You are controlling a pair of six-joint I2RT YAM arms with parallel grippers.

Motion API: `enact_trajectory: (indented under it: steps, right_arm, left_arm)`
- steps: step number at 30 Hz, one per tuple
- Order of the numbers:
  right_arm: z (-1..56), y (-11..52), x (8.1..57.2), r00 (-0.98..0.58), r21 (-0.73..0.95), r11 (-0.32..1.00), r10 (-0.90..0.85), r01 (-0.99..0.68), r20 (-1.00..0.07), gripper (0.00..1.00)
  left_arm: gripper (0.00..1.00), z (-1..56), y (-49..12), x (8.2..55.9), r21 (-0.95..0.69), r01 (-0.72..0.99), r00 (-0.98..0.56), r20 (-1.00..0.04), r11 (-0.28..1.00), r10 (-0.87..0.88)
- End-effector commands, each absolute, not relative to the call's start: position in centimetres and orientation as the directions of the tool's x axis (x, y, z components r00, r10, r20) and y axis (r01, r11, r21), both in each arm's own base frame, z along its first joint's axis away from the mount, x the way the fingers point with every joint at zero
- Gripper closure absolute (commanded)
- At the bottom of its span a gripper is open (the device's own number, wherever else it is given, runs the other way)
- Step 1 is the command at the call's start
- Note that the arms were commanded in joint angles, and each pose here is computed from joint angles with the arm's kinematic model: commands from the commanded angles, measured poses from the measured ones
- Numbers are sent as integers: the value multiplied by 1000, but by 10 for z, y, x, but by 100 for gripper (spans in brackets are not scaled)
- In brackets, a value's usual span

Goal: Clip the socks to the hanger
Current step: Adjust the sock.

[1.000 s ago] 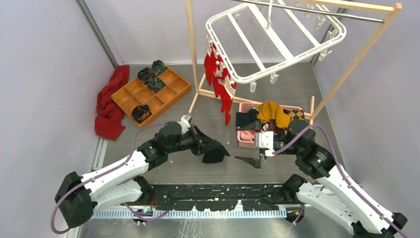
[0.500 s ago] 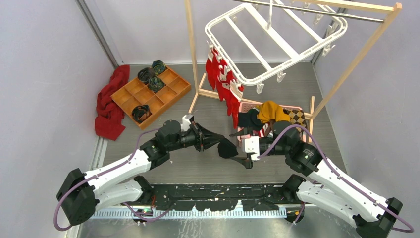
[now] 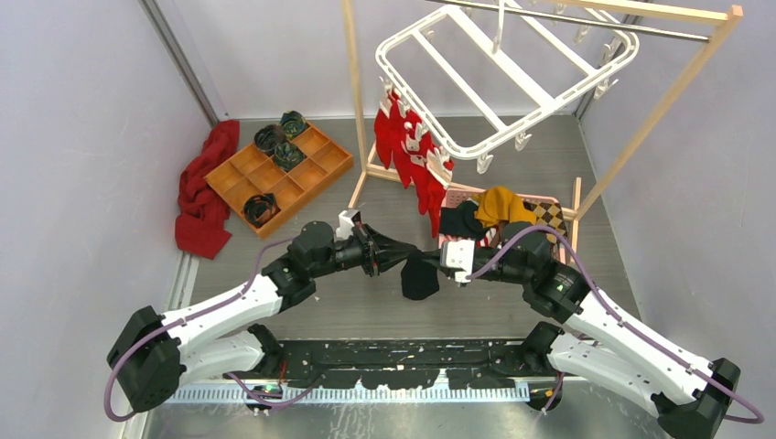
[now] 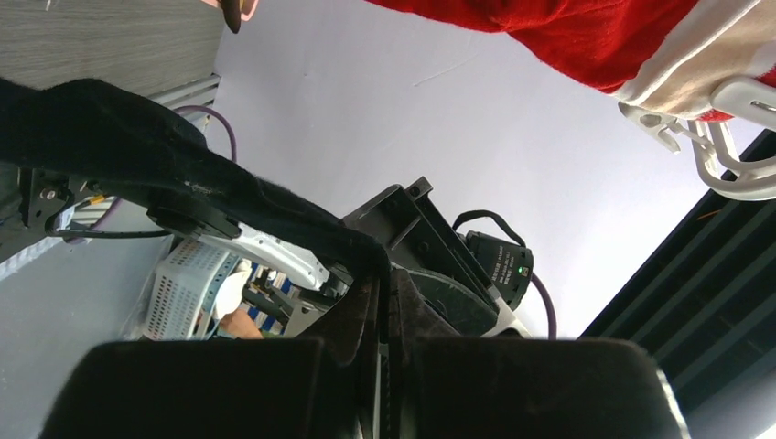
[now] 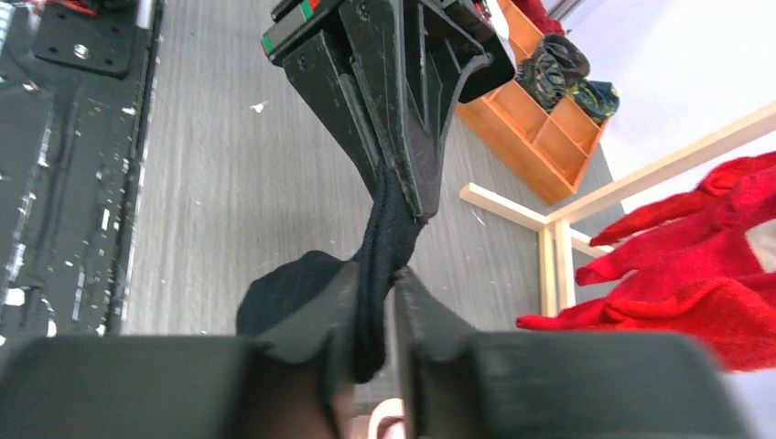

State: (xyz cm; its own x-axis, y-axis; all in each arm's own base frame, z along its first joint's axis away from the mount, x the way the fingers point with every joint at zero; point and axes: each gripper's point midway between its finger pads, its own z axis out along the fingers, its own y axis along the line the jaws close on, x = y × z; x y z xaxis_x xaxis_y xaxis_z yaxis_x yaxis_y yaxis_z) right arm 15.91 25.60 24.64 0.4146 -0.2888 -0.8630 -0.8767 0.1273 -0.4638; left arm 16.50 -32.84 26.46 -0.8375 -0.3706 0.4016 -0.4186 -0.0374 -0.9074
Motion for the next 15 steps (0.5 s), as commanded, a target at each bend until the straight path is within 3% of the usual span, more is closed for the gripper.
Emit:
enact_trajectory:
  steps: [1,3,5,6,10,11,15]
  right_arm:
    - [269,254,166,430,-486,196,-267,-852,-862,89]
    - [277,252,165,401,-456,220,-254,-862,-880,93]
    - [283,248,160,366,-422,226,-251,-878,-896,94]
    - [285,247,156,352,-408,218,-254,-886,-901,94]
    - [285,238,139,297,-350,160,-279,-923,-913,95]
    - [285,236,136,277,-329,157,-281,-931,-919,95]
    - [287,230,131,208,-254,154,-266,-955,-941,95]
  left_arm:
    - [100,281,-328,163,-922,-377,-859,384,-89,-339]
    - [96,280,-325,165,-934,-345,-863,355,-96,-359]
    - [79,283,-320,167,-956,-274,-876,293,-105,-382]
    - [66,286,-316,167,-969,-224,-886,248,-107,-392]
    - [47,292,-299,165,-997,-24,-901,54,-74,-430]
    - [43,294,-294,163,-997,47,-898,-20,-53,-439]
    - [30,300,-279,143,-858,509,-773,-491,69,-402]
